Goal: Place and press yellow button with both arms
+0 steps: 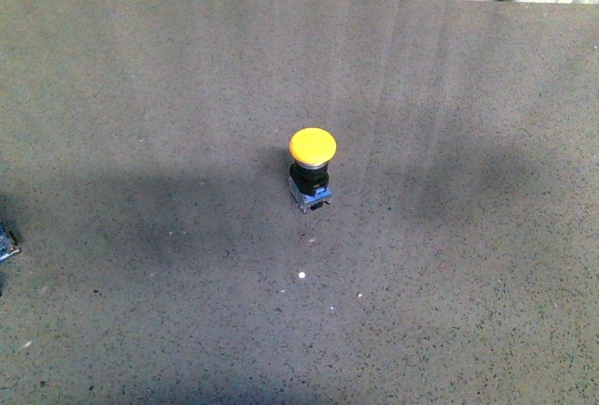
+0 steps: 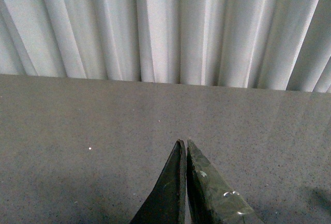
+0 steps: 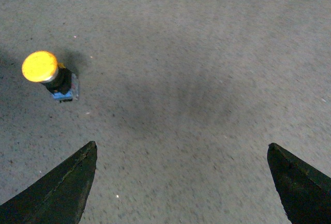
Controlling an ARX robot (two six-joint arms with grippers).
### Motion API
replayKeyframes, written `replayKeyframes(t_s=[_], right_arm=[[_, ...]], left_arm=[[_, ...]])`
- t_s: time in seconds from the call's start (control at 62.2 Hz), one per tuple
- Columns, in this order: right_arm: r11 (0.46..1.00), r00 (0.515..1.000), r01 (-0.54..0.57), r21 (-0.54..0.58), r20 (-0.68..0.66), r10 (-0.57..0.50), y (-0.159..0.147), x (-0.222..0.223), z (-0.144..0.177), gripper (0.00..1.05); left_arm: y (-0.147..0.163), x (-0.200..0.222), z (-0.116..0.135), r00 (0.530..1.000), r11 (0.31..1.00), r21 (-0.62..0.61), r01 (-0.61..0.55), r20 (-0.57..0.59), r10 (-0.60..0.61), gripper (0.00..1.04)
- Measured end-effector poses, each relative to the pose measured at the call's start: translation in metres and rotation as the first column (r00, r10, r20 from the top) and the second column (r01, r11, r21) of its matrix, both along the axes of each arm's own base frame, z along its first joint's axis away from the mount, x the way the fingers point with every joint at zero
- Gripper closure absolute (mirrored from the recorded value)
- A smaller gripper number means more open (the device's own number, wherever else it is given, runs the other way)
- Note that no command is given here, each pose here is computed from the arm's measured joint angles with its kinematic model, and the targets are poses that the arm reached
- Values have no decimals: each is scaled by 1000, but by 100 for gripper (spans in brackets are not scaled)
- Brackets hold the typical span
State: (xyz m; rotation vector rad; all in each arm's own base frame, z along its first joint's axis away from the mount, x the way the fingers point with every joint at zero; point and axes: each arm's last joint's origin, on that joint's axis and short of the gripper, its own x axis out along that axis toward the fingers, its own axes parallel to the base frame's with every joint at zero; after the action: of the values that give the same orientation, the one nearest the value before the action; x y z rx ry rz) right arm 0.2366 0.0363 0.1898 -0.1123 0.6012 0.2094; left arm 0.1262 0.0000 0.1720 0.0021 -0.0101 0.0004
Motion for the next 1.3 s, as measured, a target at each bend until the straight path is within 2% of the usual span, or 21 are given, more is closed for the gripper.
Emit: replayKeyframes(t_s=[0.145, 0.273, 0.531, 0.852, 0.901, 1.303], right_arm=[[997, 996, -79, -22, -33, 78, 43, 41, -8, 9], [993, 992, -110, -39, -67, 108, 78, 69, -17, 10], [989, 985, -144, -42, -101, 140, 108, 80, -24, 55], [987, 980, -156, -37, -134, 149, 115, 79, -31, 104], [988, 979, -155, -29, -140, 149, 115, 79, -32, 103], [986, 970, -165, -6, -182, 161, 119, 83, -42, 103]], left_arm=[[0, -4, -2, 1000, 1000, 0, 0, 1, 0, 103], [0, -8, -1, 1000, 1000, 0, 0, 2, 0, 103], [0, -14, -1, 1000, 1000, 0, 0, 3, 0, 103], [0, -20, -2, 1000, 1000, 0, 0, -2, 0, 103], [0, -25, -6, 1000, 1000, 0, 0, -31, 0, 103], [0, -28, -6, 1000, 1000, 0, 0, -14, 0, 103]])
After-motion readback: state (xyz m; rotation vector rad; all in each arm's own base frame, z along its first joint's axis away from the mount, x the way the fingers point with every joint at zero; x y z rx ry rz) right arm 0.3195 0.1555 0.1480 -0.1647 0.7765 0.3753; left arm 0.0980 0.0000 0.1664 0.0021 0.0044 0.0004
